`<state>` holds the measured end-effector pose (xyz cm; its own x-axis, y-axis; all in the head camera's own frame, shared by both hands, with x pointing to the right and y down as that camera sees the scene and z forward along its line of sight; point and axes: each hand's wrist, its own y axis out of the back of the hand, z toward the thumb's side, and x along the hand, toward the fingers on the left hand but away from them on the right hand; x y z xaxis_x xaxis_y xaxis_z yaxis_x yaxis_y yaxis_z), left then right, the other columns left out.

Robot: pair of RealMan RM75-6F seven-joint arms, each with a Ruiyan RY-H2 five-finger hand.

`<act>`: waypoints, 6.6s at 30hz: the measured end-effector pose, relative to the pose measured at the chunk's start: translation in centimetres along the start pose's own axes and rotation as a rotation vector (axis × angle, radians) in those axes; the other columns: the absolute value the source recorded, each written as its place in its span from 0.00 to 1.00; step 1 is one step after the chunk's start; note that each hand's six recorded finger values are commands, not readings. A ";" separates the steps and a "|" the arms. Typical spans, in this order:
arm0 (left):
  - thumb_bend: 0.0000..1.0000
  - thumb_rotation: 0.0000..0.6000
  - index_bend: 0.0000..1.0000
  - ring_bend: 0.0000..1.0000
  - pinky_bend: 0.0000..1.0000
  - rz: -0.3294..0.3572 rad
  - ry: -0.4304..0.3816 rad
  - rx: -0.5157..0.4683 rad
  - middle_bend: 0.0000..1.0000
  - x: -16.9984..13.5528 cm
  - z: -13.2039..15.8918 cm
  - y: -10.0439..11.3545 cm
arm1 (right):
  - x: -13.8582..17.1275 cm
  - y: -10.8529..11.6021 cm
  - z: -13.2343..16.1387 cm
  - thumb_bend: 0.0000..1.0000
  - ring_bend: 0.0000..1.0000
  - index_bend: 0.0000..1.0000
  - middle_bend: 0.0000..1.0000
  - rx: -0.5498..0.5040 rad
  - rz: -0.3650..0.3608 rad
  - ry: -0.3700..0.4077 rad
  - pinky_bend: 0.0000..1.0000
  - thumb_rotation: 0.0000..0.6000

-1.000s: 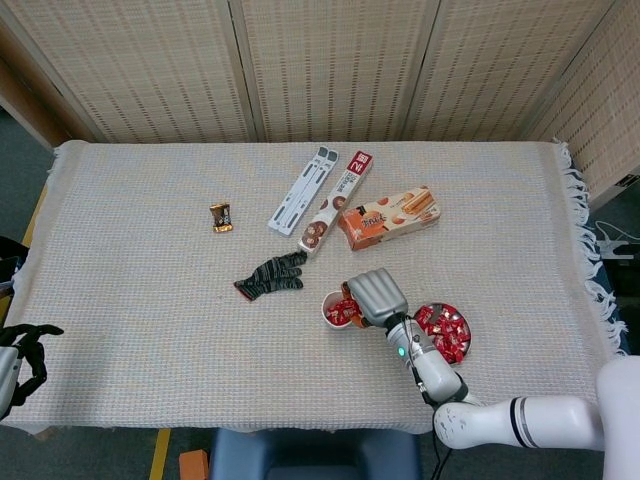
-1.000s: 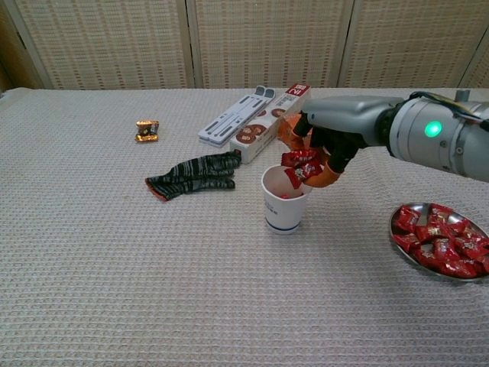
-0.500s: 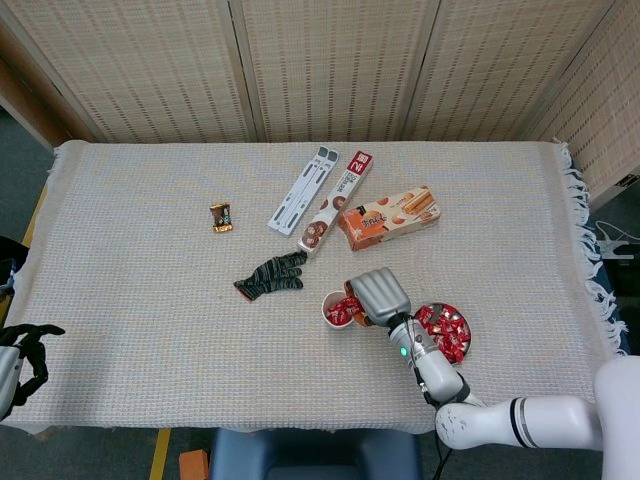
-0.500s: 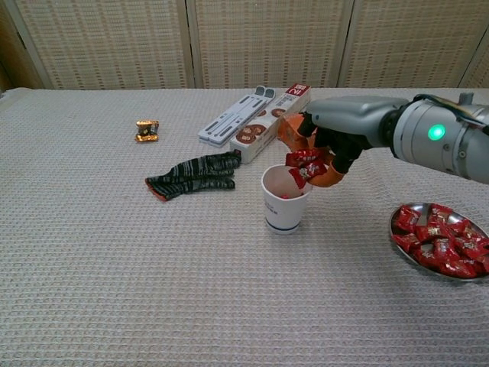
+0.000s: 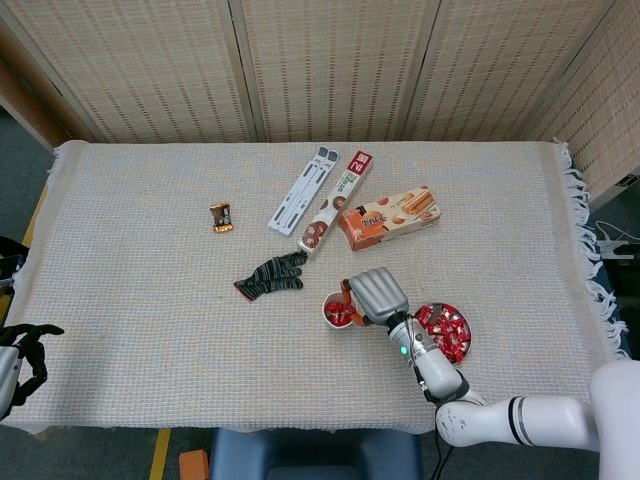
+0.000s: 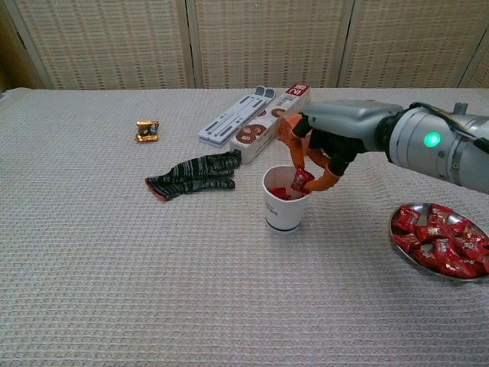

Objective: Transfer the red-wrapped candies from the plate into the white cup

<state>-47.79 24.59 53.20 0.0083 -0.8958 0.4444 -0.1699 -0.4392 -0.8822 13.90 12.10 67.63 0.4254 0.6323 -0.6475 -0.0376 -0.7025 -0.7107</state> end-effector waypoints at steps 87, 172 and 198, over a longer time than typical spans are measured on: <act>0.42 1.00 0.35 0.27 0.28 -0.009 0.006 -0.005 0.24 0.1 -0.1 -0.1 | 9.1 -6.7 -15.9 0.26 0.77 0.64 0.82 0.145 0.198 -0.299 0.98 1.00; 0.42 1.00 0.34 0.27 0.28 0.006 0.006 -0.002 0.24 0.0 -0.2 0.2 | -1.5 -0.6 1.8 0.08 0.77 0.48 0.82 -0.081 -0.009 0.114 0.98 1.00; 0.42 1.00 0.35 0.27 0.28 0.019 0.014 -0.014 0.24 0.0 -0.3 0.5 | 2.9 0.3 -3.7 0.07 0.78 0.38 0.82 0.108 -0.028 -0.002 0.98 1.00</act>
<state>-48.16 24.36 52.77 -0.0086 -0.9031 0.4293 -0.1840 -0.4206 -0.8884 18.47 12.48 66.54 0.4256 0.6518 -0.6277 -0.1229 -0.6456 -0.7537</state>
